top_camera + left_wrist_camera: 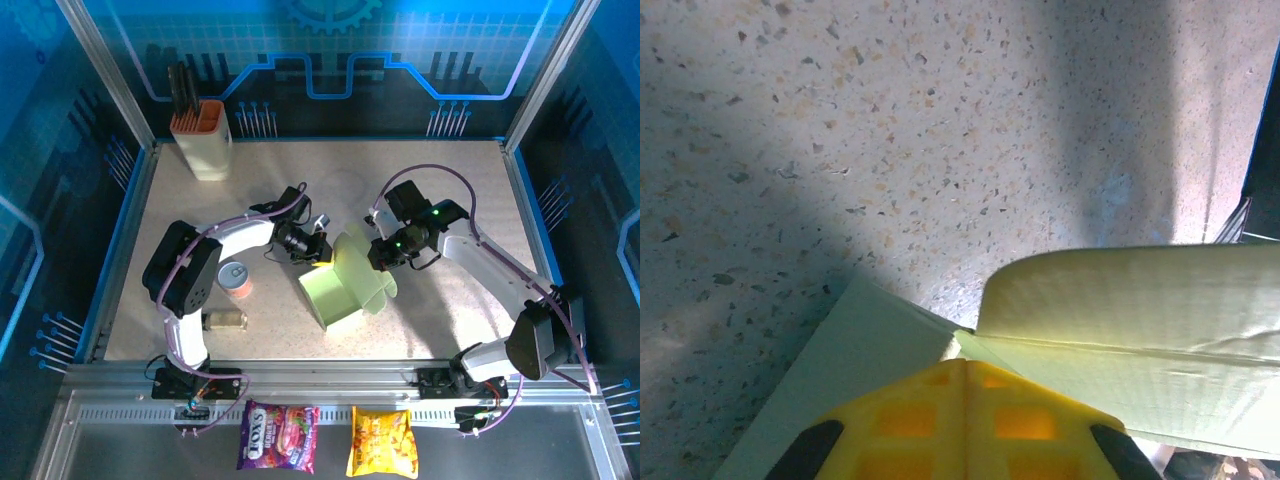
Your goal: Fold the paper box
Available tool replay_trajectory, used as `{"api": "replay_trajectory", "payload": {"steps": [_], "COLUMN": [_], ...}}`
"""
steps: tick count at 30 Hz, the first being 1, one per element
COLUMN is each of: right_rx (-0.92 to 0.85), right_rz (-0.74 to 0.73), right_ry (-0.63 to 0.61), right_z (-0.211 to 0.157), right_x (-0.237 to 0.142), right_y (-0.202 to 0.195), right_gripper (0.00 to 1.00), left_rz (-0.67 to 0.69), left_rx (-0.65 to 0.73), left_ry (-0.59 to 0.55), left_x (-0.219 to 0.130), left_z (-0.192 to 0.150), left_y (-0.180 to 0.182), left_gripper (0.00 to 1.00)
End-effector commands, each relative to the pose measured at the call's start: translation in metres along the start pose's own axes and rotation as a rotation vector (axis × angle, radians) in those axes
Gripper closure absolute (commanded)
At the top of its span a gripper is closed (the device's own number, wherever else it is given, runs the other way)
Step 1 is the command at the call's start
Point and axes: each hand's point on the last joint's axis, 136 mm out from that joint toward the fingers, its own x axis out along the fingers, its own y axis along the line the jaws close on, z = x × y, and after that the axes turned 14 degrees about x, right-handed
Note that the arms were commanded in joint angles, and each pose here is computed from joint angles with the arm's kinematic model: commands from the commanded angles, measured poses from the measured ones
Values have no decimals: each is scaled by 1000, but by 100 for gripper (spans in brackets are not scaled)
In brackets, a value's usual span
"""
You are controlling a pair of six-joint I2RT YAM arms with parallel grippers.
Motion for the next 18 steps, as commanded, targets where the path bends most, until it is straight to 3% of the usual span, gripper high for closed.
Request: {"api": "replay_trajectory", "payload": {"steps": [1, 18], "right_rx": [-10, -19], "right_rz": [-6, -3], "right_ry": [13, 11], "right_z": [0, -2], "right_x": [-1, -4], "right_y": [3, 7], "right_gripper": [100, 100], "left_rz": [13, 166], "left_rx": [-4, -25], "left_ry": [45, 158], "left_x": [8, 25], "left_z": [-13, -55], "left_y": [8, 50], "left_gripper": [94, 97]}}
